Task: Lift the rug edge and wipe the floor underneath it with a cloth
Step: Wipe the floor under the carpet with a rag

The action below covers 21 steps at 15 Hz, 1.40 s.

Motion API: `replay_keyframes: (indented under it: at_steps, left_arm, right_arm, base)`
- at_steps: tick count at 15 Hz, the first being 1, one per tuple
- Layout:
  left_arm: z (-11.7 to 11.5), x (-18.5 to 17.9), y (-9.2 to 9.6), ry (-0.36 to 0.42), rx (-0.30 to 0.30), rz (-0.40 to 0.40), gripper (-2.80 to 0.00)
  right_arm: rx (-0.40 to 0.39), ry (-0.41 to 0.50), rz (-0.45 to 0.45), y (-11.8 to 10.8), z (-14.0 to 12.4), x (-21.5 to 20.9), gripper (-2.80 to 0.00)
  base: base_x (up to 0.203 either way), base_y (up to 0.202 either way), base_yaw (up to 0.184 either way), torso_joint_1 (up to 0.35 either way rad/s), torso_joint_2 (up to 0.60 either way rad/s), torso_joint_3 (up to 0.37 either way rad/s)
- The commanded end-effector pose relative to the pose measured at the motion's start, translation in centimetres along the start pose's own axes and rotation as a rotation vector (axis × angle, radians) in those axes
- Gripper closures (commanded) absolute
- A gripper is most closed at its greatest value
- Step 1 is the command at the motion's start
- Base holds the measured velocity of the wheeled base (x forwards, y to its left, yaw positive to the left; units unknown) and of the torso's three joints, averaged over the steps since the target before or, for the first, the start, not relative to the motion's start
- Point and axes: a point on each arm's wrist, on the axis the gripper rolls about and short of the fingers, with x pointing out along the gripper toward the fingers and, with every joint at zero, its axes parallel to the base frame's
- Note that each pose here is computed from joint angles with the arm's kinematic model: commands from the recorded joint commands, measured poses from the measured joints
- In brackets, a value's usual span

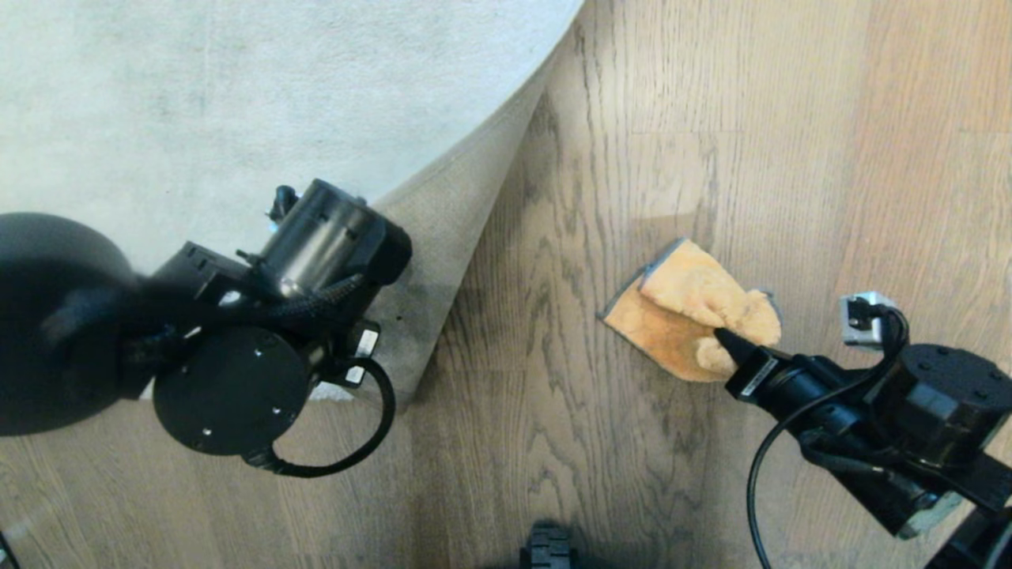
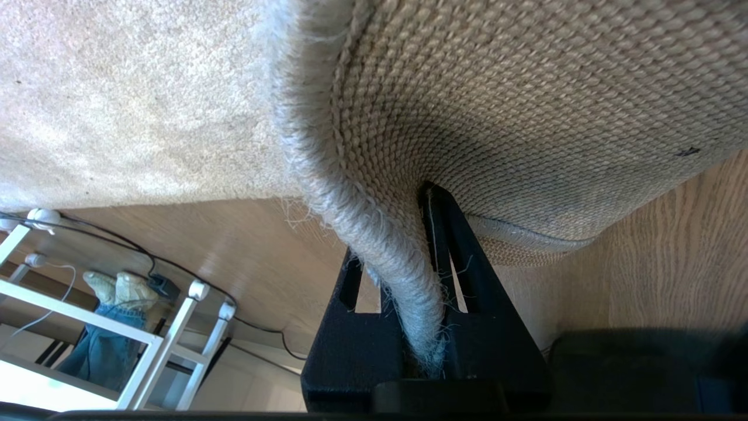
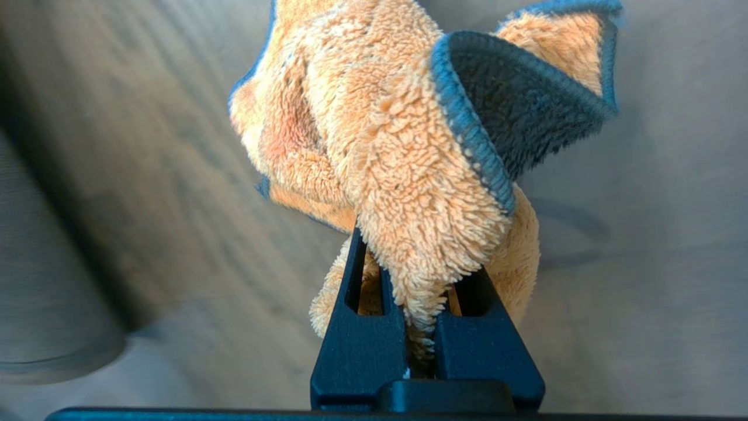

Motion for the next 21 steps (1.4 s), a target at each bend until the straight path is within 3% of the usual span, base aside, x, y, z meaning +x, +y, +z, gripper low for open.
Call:
replay_keyframes:
  at_steps: [1, 9, 14, 21]
  left_arm:
    - [0.0, 0.0, 0.1, -0.001, -0.001, 0.006, 0.0]
    - [-0.1, 0.1, -0.2, 0.003, 0.007, 0.003, 0.0]
    - [-0.1, 0.1, -0.2, 0.003, 0.006, 0.003, 0.0]
    - [0.0, 0.1, -0.3, 0.003, -0.003, 0.004, 0.0]
  right_arm:
    - [-0.022, -0.078, 0.002, -0.5, 1.8, -0.9, 0.0]
    - [-0.23, -0.229, -0.016, -3.9, 7.6, -6.1, 0.0]
    - [-0.256, -0.21, -0.011, -3.3, 8.9, -10.1, 0.0]
    - [-0.284, -0.271, 0.005, -2.6, 9.2, -14.9, 0.0]
  base:
    - [0.0, 0.0, 0.0, 0.0, 0.0, 0.0]
    - [0.0, 0.0, 0.0, 0.0, 0.0, 0.0]
    - [0.0, 0.0, 0.0, 0.0, 0.0, 0.0]
    - [0.0, 0.0, 0.0, 0.0, 0.0, 0.0]
